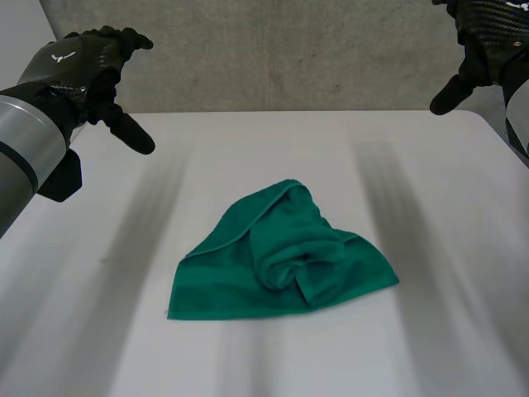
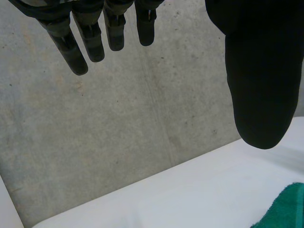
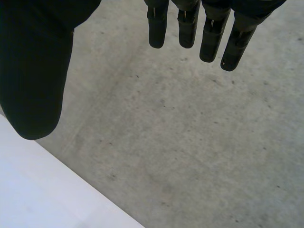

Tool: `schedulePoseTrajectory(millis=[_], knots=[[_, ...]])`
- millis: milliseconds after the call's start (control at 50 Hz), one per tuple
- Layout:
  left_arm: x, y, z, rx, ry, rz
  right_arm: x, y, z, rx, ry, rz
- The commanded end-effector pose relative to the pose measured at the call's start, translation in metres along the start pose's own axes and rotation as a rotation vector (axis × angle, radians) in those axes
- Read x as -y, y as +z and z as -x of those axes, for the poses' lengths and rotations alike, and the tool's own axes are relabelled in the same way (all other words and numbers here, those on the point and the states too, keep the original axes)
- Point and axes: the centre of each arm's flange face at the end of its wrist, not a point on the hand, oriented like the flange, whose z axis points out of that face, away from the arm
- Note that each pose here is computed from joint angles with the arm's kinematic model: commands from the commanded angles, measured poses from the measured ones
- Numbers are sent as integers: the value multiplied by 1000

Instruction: Fold the towel.

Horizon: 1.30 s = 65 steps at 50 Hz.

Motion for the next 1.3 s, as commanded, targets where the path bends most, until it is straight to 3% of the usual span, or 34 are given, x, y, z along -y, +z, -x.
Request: schedulePoseTrajectory(millis=[20, 140, 240, 460, 640, 760, 860, 960, 1020, 1160, 1300], knots=[[-3, 3, 0, 4, 1, -8, 1, -1, 7, 68, 0, -10], [-12, 8, 0, 7, 2, 24, -4, -3, 13, 111, -11, 19], [-34, 18, 0, 10, 4, 90, -35, -5, 25, 191, -21, 194], [-134, 35, -22, -47, 8, 397, -78, -33, 85, 447, 18, 471], [-193, 39, -23, -44, 13, 556, -123, -34, 116, 485, 114, 577], [-208, 44, -24, -33, -26, 579, -154, -34, 135, 491, 159, 615], [-215, 48, -24, -24, -66, 570, -163, -21, 136, 454, 149, 524], [-215, 52, -24, -22, -82, 543, -130, -14, 126, 433, 139, 348], [-214, 55, -25, -22, -88, 514, -85, -18, 113, 420, 144, 218], [-218, 59, -25, -22, -87, 497, -23, -32, 94, 429, 155, 53], [-223, 63, -26, -24, -92, 499, 8, -46, 86, 466, 155, -41]])
